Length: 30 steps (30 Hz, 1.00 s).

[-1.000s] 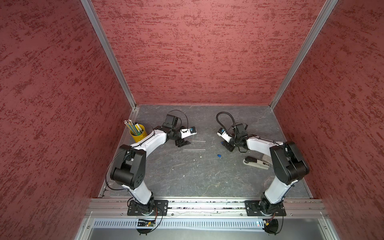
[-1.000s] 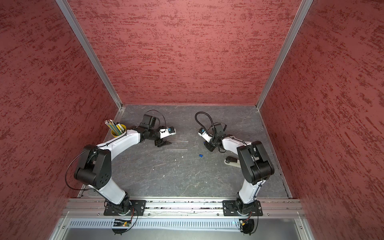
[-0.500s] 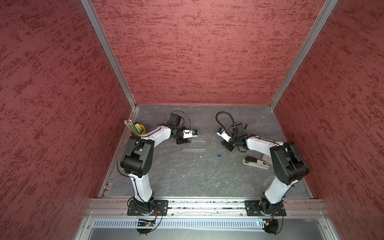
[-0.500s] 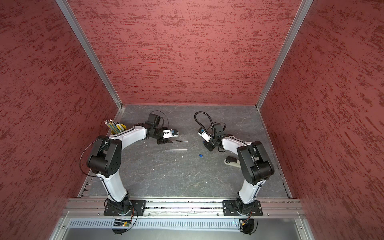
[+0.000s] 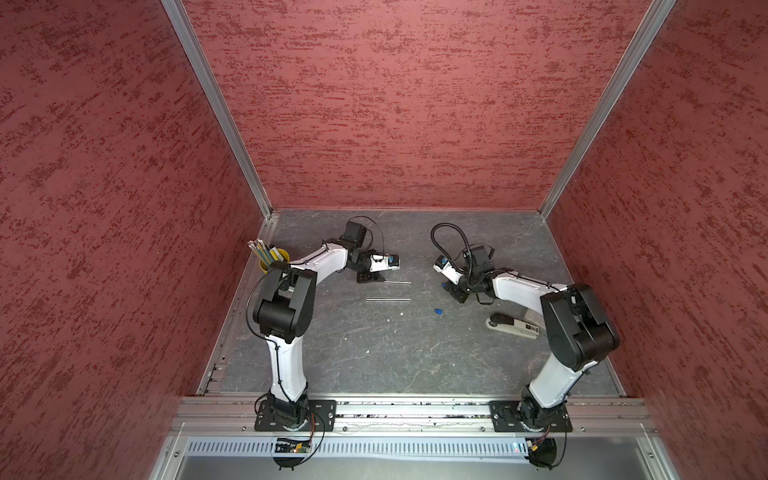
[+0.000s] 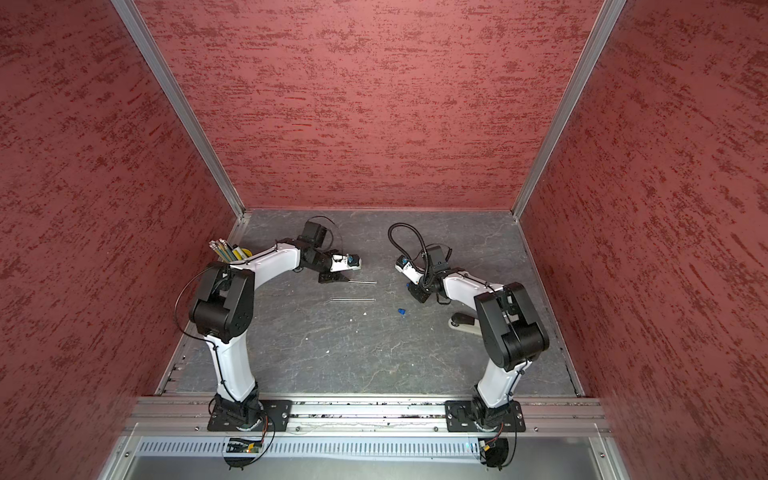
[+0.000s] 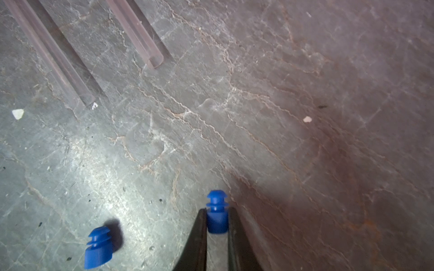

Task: Insert stoppers into test tubes
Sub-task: Pick up the test tube at the center of the board.

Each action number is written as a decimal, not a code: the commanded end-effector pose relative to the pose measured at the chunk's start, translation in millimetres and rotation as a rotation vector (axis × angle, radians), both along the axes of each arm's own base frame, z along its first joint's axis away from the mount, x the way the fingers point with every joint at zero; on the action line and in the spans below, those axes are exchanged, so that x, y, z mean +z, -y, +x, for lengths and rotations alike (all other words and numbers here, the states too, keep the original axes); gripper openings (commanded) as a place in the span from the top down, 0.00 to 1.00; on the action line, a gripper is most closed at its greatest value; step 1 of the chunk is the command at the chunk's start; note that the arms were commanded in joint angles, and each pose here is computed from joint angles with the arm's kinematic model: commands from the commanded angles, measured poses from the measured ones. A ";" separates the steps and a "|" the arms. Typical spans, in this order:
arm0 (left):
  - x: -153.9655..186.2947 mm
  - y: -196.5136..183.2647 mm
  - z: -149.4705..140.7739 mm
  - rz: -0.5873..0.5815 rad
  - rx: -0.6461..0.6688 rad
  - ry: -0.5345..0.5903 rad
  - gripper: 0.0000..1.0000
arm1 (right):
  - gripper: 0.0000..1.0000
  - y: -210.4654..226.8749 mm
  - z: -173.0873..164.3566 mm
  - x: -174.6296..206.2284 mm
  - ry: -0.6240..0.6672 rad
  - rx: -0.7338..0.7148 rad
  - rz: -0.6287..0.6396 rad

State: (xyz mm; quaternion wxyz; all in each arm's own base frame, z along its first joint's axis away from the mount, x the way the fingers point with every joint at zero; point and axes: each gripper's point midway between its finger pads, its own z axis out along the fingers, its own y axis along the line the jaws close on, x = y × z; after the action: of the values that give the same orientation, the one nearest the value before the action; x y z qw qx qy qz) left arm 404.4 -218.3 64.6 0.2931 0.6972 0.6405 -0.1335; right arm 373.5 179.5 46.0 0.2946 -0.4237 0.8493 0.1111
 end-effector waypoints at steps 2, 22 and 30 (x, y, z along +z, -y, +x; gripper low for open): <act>-9.2 5.2 -10.1 -0.003 -0.032 -0.054 0.55 | 0.85 -2.8 7.2 19.0 0.047 0.010 -0.001; -32.0 7.7 -10.8 0.021 -0.037 -0.105 0.59 | 0.86 -2.2 5.6 16.2 0.041 0.011 -0.009; -37.6 7.4 -8.7 0.029 -0.036 -0.114 0.62 | 0.86 -2.9 5.1 14.8 0.038 0.013 -0.012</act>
State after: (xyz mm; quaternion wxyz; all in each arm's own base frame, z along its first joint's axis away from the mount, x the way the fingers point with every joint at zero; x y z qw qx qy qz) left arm 396.6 -222.0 33.2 0.2502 0.6987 0.6511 -0.1592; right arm 371.0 179.3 44.5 0.2888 -0.4259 0.8503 0.1103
